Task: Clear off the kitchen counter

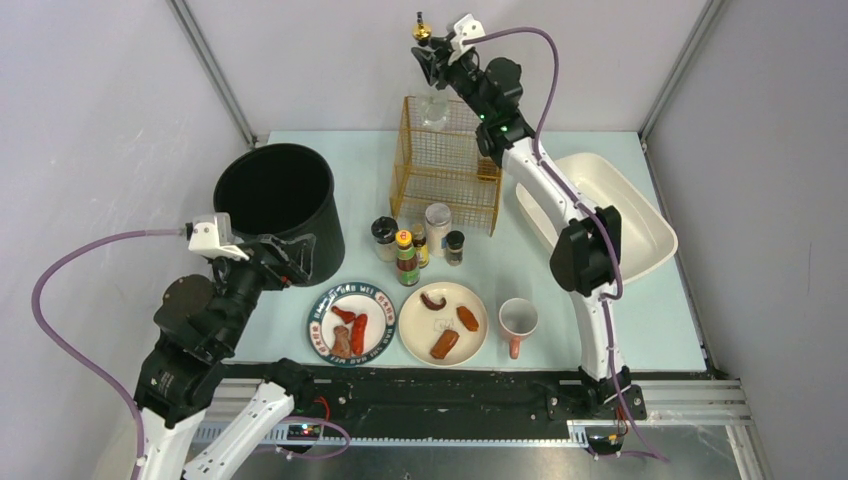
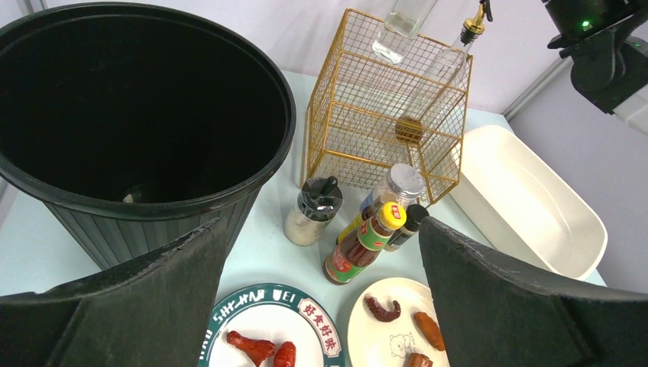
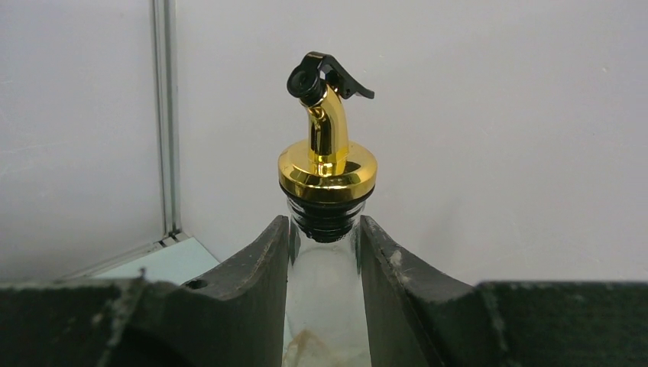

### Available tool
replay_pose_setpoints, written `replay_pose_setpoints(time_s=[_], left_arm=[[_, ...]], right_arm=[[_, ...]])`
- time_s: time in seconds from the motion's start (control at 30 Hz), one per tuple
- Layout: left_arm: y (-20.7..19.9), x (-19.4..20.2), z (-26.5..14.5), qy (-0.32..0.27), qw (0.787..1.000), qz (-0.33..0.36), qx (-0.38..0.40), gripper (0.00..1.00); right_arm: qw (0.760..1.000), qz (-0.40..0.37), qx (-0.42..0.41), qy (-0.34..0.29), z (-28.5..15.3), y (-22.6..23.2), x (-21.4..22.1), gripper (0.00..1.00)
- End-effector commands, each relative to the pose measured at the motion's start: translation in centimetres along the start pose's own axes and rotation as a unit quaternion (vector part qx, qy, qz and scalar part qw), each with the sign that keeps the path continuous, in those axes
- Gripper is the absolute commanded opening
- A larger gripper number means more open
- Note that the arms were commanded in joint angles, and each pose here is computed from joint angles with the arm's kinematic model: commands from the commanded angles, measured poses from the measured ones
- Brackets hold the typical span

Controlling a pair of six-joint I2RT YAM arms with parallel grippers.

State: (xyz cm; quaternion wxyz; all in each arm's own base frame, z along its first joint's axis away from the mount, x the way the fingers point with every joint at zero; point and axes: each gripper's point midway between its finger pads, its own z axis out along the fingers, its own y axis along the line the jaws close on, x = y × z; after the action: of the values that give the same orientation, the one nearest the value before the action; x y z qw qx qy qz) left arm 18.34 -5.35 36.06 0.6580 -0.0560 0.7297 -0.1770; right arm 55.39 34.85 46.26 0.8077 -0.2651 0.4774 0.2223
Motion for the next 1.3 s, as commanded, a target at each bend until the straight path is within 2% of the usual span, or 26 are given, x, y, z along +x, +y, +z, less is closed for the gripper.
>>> replay_pose_setpoints(time_s=[0.0,0.43,1.07,1.27], left_arm=[[-0.1,-1.6,-0.3,-0.022,1.000,0.001,-0.001,0.98],[-0.1,-1.6,-0.1,-0.020,1.000,0.004,-0.004,0.98],[-0.2,-1.6,0.0,-0.018,1.000,0.005,-0.003,0.98],[-0.3,-1.5,0.0,-0.016,1.000,0.003,0.000,0.98]], right_arm=[[0.988,-0.036,-0.004,-0.152,0.3,-1.5,-10.5,0.00],[0.991,-0.019,-0.006,-0.136,1.0,-2.2,-7.0,0.00],[0.998,0.014,-0.004,-0.061,-0.1,-1.1,1.0,0.00],[0.999,0.031,0.016,-0.016,-0.7,-0.9,4.1,0.00]])
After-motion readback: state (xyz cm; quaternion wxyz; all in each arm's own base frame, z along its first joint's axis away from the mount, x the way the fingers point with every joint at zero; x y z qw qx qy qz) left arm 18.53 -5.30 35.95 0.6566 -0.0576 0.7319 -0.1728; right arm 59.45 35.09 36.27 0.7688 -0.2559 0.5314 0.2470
